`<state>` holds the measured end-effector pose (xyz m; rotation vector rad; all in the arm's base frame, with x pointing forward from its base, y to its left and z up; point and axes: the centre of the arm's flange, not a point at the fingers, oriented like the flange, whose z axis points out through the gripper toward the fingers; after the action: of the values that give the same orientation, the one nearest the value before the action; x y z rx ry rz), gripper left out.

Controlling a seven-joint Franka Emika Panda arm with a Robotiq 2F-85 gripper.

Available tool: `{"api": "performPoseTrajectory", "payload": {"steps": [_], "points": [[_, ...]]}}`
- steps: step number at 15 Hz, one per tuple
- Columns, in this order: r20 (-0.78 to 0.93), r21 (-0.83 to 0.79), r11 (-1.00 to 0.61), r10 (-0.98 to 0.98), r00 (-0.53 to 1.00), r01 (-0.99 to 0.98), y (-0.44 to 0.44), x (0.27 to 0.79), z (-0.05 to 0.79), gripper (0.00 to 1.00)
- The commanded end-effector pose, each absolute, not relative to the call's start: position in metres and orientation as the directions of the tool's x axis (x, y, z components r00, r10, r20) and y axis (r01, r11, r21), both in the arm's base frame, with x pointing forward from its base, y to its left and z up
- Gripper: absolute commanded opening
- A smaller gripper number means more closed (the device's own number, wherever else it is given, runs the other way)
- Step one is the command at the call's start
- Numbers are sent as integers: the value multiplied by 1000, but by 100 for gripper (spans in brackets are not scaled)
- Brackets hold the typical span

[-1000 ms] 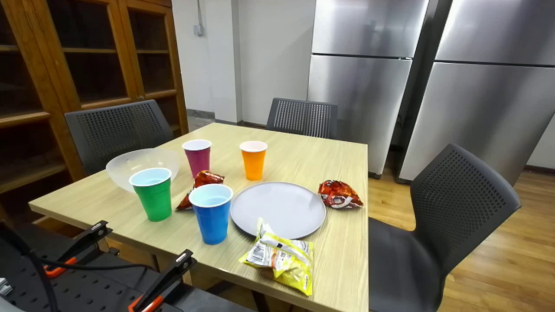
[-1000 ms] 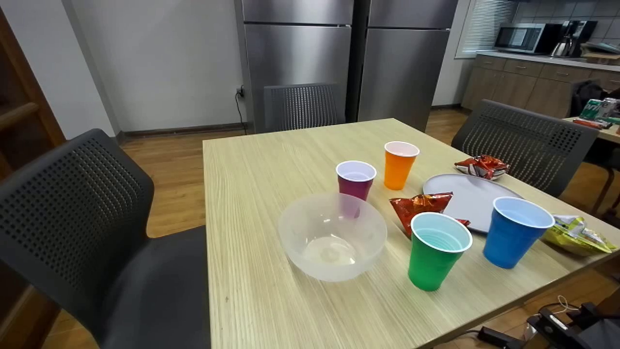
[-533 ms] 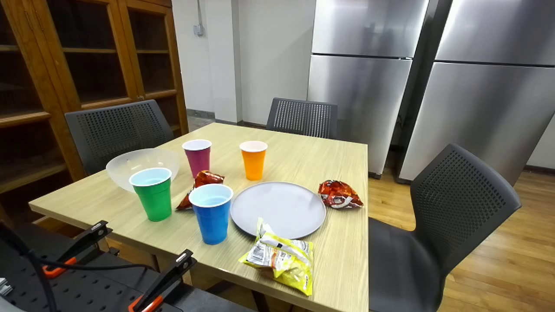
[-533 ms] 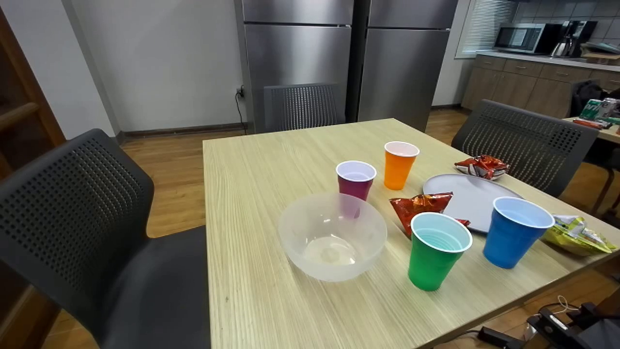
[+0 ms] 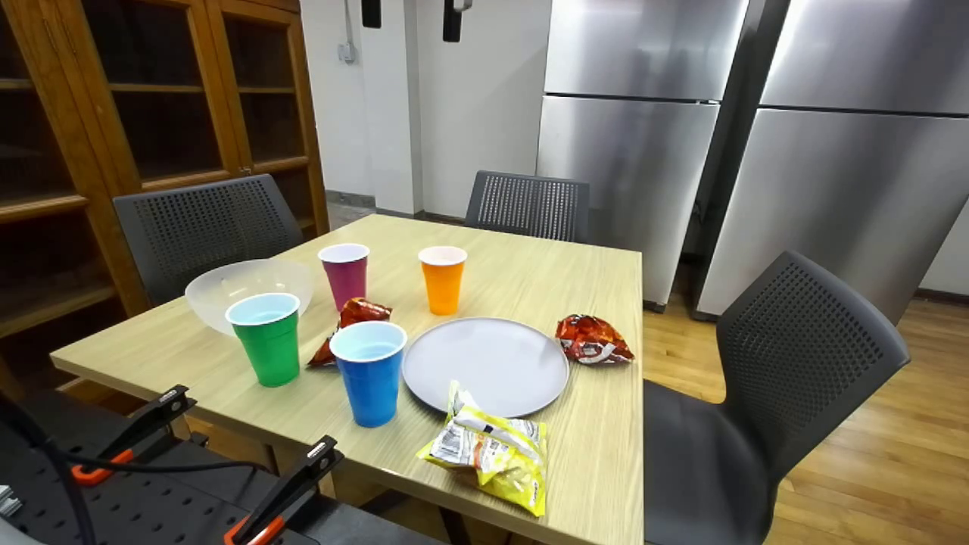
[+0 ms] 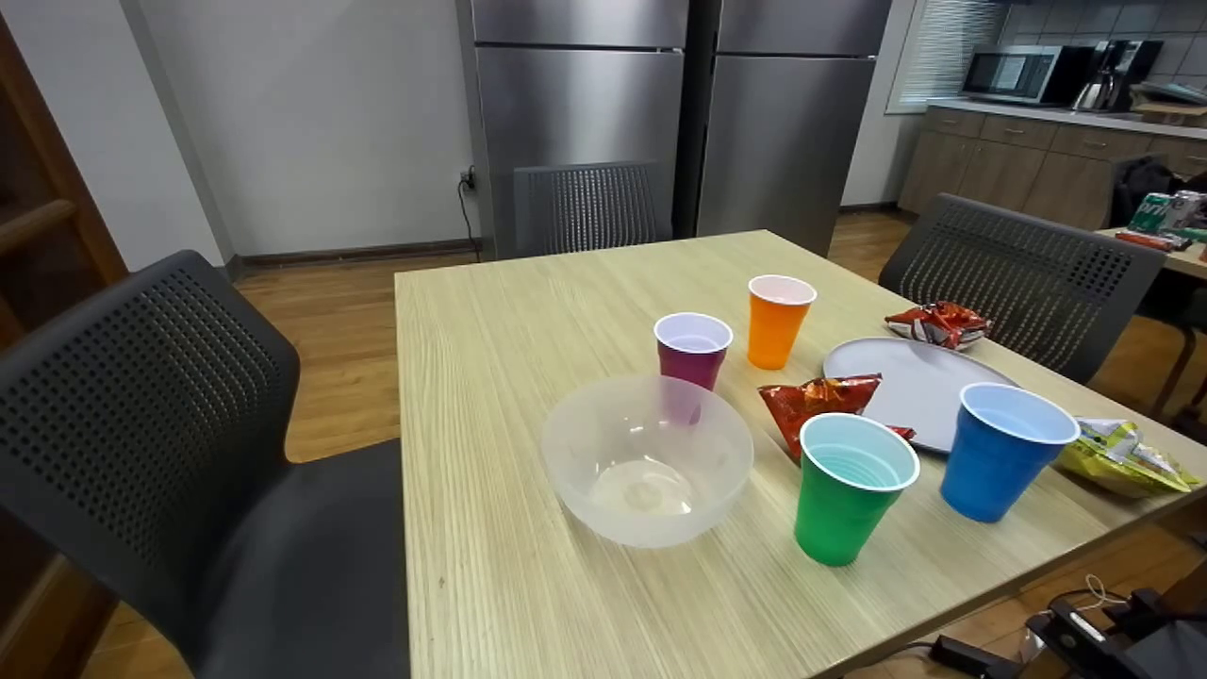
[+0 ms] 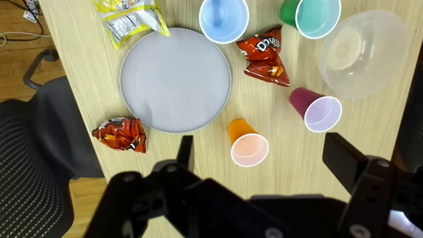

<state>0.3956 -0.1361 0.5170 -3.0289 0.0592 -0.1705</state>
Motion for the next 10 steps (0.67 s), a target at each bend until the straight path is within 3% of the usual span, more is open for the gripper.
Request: {"api": "performPoseTrajectory", "payload": {"steps": [1, 10], "points": [[138, -101, -993, -80, 987, -67, -126, 427, 495, 100], [113, -80, -995, -73, 991, -64, -121, 444, 467, 100]]}}
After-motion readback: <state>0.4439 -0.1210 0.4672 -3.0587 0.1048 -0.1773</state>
